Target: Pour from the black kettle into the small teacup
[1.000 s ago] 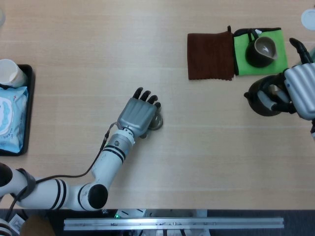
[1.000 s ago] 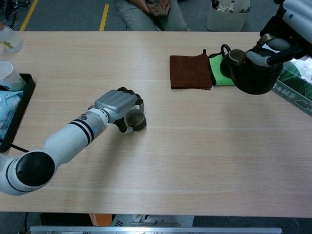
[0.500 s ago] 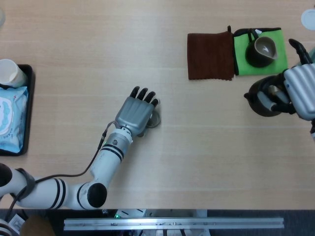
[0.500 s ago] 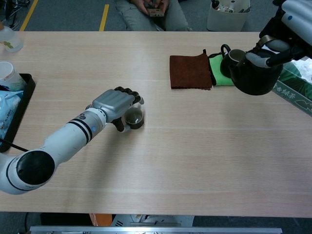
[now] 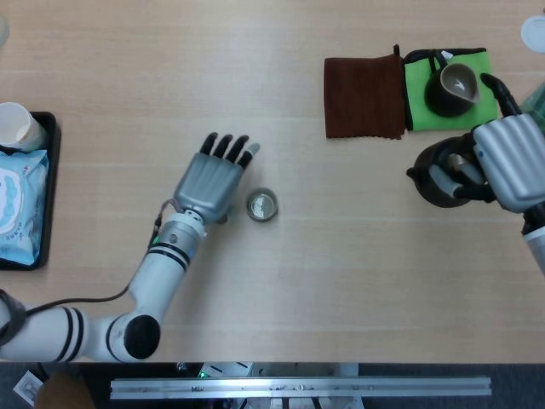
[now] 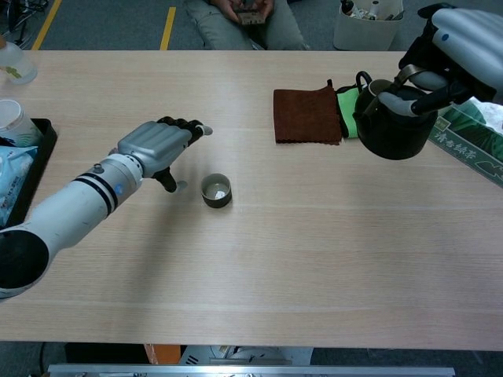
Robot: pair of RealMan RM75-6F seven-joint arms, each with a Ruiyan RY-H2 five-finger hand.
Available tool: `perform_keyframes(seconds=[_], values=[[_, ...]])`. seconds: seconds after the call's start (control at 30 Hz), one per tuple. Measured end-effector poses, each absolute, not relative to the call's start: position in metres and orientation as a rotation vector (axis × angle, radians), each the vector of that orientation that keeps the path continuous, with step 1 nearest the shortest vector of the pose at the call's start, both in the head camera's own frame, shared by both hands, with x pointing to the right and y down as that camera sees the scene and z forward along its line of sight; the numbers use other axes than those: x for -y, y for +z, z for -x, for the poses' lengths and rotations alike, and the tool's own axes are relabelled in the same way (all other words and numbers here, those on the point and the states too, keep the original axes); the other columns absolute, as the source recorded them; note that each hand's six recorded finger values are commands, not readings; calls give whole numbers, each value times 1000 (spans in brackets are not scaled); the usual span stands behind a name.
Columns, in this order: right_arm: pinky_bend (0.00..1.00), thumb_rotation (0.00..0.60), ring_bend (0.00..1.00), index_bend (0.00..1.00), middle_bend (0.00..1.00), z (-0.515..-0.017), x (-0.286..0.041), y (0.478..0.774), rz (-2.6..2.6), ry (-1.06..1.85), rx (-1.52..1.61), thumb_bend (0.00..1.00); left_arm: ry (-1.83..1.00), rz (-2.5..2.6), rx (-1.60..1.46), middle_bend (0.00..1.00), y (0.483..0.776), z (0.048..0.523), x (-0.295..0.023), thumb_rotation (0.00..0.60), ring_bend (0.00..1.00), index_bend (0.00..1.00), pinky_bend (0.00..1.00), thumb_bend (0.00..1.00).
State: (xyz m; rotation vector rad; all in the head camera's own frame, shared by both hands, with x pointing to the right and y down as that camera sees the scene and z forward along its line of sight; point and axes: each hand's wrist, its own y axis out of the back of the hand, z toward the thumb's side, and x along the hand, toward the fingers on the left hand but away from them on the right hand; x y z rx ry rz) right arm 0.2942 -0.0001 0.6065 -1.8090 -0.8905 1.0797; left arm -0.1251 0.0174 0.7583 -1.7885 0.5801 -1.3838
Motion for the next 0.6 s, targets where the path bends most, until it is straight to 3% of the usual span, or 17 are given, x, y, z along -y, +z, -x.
perform_keyframes(seconds=[0.27,0.6], values=[[46,555,929,1000,989,-275,-1,615,1844,1058,872,285,-1449,1674,-714,33,726,196,12,600,0,0,43,295],[46,557,929,1000,989,-249,-3,629,1878,1032,839,286,-1477,1587,-860,37,679,276,19,600,0,0,43,296]])
